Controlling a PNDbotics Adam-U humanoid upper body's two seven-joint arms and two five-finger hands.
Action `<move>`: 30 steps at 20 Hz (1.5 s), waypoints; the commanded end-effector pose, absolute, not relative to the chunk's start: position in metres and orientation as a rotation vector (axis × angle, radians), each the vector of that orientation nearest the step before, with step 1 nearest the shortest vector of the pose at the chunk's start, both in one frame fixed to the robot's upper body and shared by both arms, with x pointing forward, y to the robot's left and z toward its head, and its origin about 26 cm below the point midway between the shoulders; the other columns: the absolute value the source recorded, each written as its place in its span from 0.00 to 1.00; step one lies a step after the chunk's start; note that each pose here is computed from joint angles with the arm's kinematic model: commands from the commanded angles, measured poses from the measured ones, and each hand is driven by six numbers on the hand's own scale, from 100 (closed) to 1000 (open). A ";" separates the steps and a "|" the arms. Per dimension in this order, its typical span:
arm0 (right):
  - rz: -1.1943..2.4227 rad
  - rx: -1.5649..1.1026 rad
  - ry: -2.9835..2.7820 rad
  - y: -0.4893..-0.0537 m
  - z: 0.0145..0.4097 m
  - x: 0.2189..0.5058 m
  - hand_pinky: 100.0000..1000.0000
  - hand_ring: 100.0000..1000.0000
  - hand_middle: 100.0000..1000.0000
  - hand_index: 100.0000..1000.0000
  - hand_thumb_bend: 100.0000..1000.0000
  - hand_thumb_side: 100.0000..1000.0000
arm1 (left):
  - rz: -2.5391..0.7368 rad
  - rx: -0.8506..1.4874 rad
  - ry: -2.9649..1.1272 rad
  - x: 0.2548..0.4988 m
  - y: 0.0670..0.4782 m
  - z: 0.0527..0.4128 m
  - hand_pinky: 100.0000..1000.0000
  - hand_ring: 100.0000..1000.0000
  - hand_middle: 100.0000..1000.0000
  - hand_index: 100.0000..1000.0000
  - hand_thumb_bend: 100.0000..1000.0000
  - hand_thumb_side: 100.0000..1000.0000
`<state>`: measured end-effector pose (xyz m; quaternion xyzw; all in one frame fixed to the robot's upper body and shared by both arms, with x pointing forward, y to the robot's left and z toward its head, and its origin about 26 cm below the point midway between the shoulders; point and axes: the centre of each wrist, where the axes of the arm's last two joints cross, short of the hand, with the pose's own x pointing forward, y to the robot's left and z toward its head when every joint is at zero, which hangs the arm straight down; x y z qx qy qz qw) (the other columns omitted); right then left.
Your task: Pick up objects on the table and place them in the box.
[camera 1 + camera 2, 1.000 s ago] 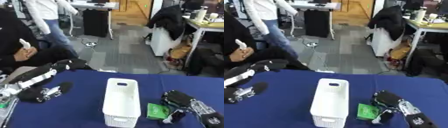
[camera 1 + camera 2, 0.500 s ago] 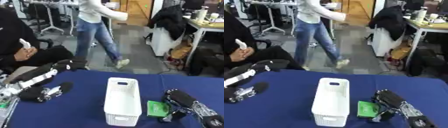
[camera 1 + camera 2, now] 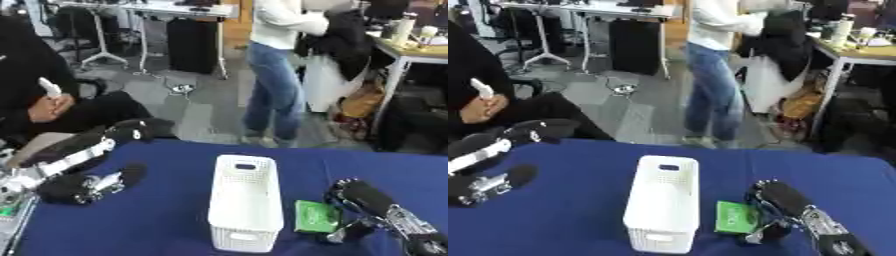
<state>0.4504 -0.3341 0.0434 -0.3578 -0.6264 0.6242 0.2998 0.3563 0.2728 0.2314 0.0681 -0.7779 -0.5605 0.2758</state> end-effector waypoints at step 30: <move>1.725 -0.745 -1.758 -0.338 0.170 0.478 0.00 0.00 0.09 0.31 0.61 0.45 | -1.534 0.202 -2.103 0.354 0.275 0.240 0.85 0.97 1.00 0.99 0.01 1.00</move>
